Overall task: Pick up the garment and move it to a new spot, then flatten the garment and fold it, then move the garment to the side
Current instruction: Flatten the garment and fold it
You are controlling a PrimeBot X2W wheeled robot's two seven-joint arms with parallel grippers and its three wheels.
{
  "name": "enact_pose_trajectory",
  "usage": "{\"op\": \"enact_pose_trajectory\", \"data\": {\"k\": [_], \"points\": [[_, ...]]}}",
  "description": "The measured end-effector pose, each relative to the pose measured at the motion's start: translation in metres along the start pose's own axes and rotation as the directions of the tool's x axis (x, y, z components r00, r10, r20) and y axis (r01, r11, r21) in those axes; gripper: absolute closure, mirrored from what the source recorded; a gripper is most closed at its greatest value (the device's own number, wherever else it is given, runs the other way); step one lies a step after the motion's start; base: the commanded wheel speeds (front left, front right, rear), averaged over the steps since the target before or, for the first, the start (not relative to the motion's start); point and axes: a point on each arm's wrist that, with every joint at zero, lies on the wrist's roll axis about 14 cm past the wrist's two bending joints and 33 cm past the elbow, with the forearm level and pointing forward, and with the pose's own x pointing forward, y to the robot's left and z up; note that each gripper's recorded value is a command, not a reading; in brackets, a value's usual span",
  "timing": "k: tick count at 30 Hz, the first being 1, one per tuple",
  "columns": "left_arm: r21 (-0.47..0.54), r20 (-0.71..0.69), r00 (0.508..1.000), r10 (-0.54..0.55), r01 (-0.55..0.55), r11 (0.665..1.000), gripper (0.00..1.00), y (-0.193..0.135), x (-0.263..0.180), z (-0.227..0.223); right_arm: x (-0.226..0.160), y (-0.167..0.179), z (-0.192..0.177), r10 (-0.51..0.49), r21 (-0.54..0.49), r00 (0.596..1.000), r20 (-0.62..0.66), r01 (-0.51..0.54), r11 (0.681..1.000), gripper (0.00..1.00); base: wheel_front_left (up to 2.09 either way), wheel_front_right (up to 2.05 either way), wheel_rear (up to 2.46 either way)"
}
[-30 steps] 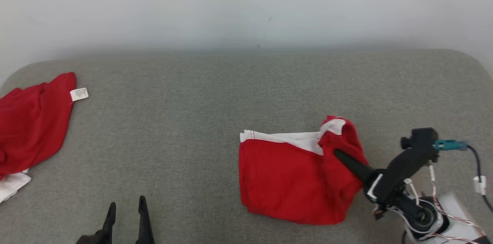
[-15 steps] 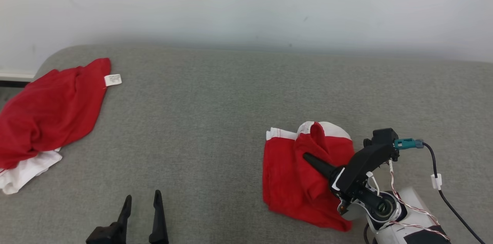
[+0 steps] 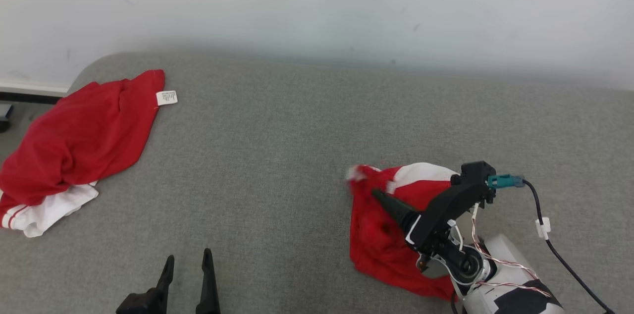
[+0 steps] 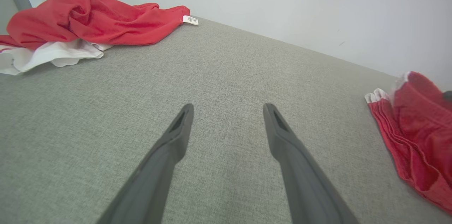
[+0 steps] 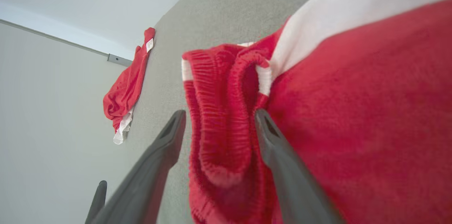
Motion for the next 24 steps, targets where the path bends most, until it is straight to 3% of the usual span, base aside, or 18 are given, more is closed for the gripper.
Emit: {"op": "enact_pose_trajectory", "data": {"k": [5, 10, 15, 20, 24], "points": [[-0.001, 0.007, 1.0, 0.001, -0.001, 1.0, 0.0, 0.001, -0.001, 0.002, -0.011, 0.021, 0.022, 0.049, -0.11, 0.994, 0.098, -0.038, 0.993, 0.0, 0.0, 0.0, 0.0], [0.002, 0.002, 1.0, -0.001, 0.001, 1.0, 0.0, 0.002, -0.002, 0.0, -0.037, 0.011, 0.049, 0.043, -0.222, 0.972, 0.232, 0.01, 0.975, 0.0, 0.0, 0.0, 0.0], [0.017, 0.016, 1.0, -0.011, 0.011, 1.0, 0.0, 0.0, -0.002, 0.004, -0.073, -0.01, 0.073, 0.024, -0.296, 0.919, 0.394, 0.103, 0.95, 0.0, 0.0, 0.0, 0.0], [0.047, 0.032, 0.999, -0.033, 0.031, 0.998, 0.0, -0.005, 0.001, 0.009, -0.109, -0.05, 0.077, -0.051, -0.276, 0.849, 0.526, 0.227, 0.934, 0.0, 0.0, 0.0, 0.0], [0.078, 0.035, 0.998, -0.049, 0.046, 0.996, 0.0, -0.009, 0.004, 0.01, -0.133, -0.06, 0.083, -0.03, -0.363, 0.79, 0.613, 0.315, 0.877, 0.0, 0.0, 0.0, 0.0]]}}
